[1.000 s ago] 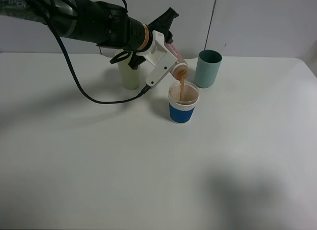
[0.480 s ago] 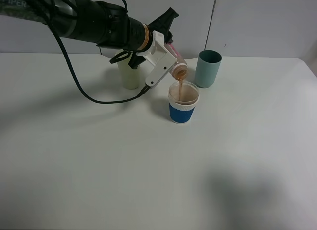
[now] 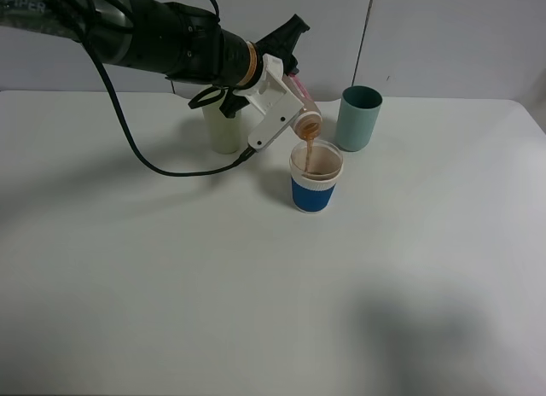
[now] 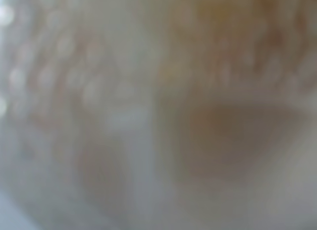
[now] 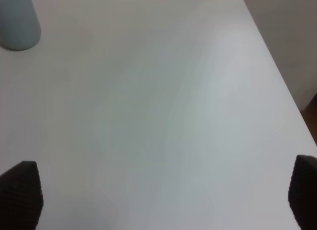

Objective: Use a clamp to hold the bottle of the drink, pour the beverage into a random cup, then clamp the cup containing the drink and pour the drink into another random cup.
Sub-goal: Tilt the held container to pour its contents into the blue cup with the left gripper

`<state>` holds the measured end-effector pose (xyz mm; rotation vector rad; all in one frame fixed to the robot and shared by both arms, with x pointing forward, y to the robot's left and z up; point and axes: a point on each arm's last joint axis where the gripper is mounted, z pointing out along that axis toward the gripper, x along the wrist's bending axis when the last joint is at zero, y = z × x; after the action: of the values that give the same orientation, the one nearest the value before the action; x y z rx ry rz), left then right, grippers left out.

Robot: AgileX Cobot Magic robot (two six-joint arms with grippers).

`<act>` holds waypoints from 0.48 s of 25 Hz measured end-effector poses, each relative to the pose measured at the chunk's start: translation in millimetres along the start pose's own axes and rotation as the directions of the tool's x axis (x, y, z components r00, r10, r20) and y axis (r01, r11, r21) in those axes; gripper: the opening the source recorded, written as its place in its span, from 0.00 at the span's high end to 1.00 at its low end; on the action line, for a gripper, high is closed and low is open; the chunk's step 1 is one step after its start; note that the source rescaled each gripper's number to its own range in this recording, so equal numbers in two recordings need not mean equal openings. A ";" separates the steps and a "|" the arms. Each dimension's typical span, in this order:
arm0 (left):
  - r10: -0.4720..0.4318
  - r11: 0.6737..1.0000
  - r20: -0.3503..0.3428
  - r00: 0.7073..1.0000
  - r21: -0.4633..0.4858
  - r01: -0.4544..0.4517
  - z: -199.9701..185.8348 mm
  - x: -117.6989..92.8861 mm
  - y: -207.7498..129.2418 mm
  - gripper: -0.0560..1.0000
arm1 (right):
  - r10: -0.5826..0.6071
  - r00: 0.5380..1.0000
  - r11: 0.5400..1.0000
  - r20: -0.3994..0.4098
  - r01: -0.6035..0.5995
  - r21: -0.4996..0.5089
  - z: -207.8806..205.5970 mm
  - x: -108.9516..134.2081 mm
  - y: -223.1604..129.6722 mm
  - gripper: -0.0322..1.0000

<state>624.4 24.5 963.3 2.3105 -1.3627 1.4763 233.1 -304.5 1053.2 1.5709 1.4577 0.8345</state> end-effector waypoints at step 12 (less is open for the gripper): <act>0.010 1.000 -0.001 1.000 0.000 -0.010 -0.3 0.3 -0.2 0.95 | 0.000 1.000 1.000 0.000 0.000 0.000 0.0 0.0 0.0 0.00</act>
<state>624.3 24.5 963.8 2.3064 -1.3757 1.4803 233.1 -304.5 1053.2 1.5709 1.4577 0.8345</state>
